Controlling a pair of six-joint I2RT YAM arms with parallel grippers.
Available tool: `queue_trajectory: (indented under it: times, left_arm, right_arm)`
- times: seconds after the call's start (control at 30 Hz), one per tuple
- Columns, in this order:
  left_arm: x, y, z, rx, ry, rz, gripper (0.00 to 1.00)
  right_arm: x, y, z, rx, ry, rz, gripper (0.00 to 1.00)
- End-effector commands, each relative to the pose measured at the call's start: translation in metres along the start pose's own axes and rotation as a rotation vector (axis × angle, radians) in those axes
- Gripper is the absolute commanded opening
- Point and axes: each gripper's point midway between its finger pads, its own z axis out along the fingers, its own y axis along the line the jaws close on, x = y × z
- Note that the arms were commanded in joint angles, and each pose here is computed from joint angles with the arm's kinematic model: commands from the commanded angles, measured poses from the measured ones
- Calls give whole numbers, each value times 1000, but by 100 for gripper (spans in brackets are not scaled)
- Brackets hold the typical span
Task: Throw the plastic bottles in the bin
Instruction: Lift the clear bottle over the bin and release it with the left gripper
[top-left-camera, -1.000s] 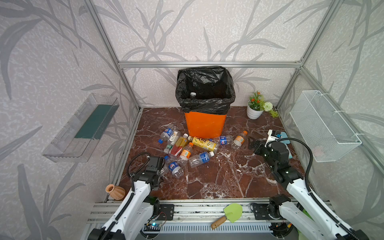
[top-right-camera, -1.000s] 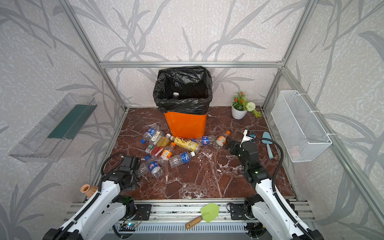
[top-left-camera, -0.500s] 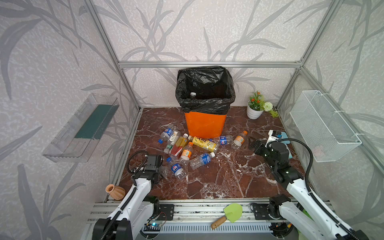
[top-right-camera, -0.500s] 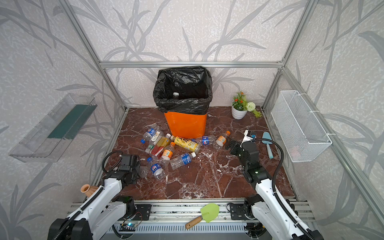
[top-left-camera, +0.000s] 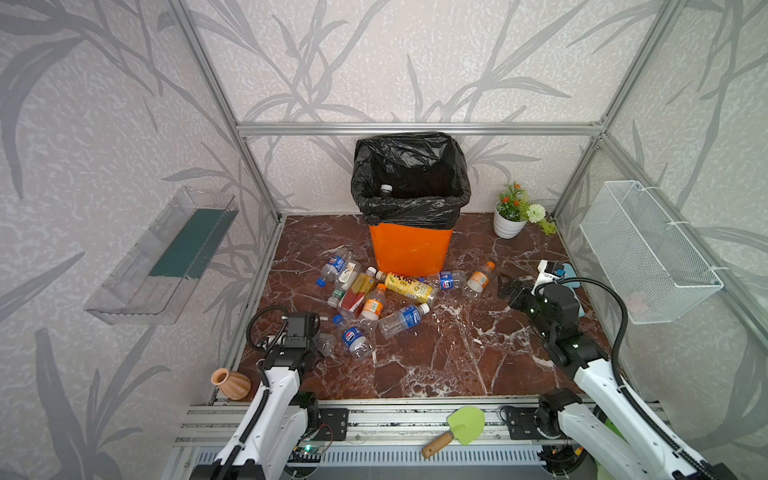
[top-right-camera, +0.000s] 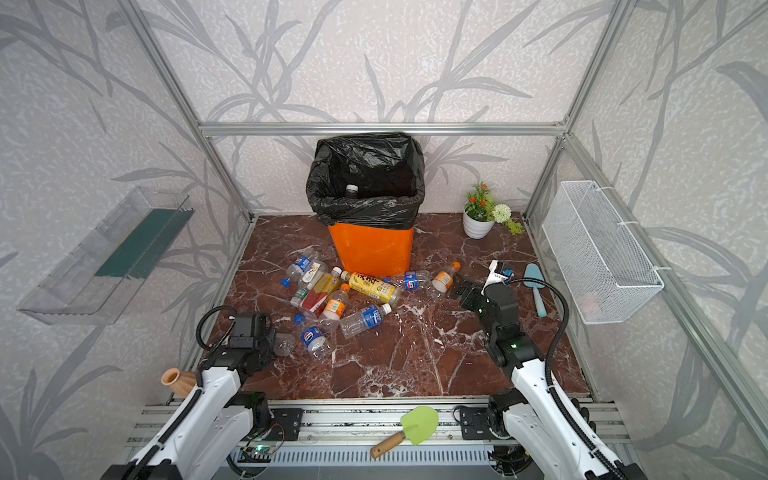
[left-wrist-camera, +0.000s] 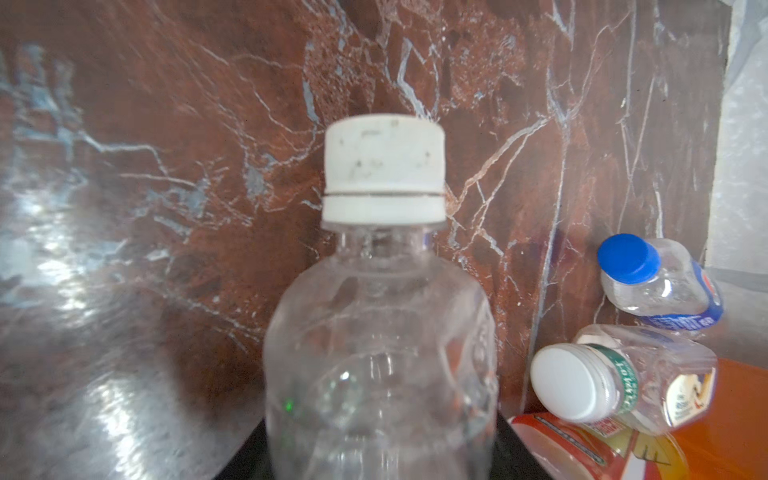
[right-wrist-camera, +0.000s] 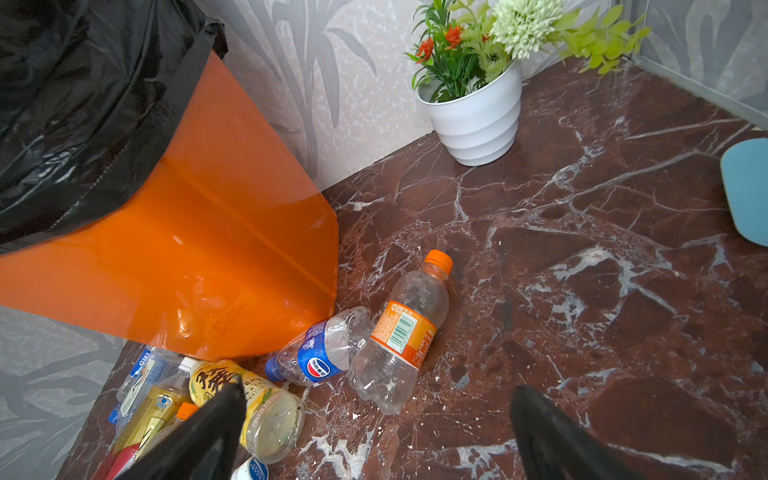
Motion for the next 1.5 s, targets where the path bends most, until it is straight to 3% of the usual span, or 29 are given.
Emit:
queue_trajectory:
  times: [0.0,0.13,0.33,0.47,0.57,0.63,0.7,0.8,0.87,0.93,1.0,1.1,1.23,1.47]
  left_arm:
    - [-16,-10,-20,39,-58,6,49]
    - [-51,-67,-70,207,-189,106,49]
    - [-107,-194,-188,535,-424,278,51]
    - [-116,-277,-265,789,-462,359,51]
    - [-109,-337,-302,985,-445,399,46]
    - [-95,-376,-316,1081,-398,439,44]
    - [-61,-416,-326,1133,-341,555,44]
    - [21,-469,-324,1196,-197,777,47]
    - [70,-495,-311,1199,-49,881,56]
    - [101,-510,-300,1161,20,973,76]
    - [107,-517,-280,1069,11,1009,99]
    - [87,-524,-290,1070,-95,978,99]
    - [69,-522,-318,1097,-153,971,99]
    - [56,-481,-339,1194,-218,944,99]
  right_arm:
    - [-6,-2,-3,10,-23,10,99]
    - [-14,-2,-7,19,-53,4,99]
    - [-29,-9,-20,46,-127,10,99]
    - [-31,-14,-27,55,-158,21,99]
    - [-32,-16,-32,56,-172,22,99]
    - [-32,-15,-34,46,-173,18,99]
    - [-31,-11,-34,26,-162,13,99]
    - [-28,-5,-32,-2,-135,7,99]
    - [-24,-4,-29,-3,-108,2,99]
    - [-20,-4,-27,-1,-78,-3,99]
    - [-19,-1,-27,-6,-55,-17,99]
    - [-21,1,-29,-8,-39,-34,99]
    - [-21,-3,-32,15,-43,-45,99]
    - [-4,-11,-18,47,29,-17,99]
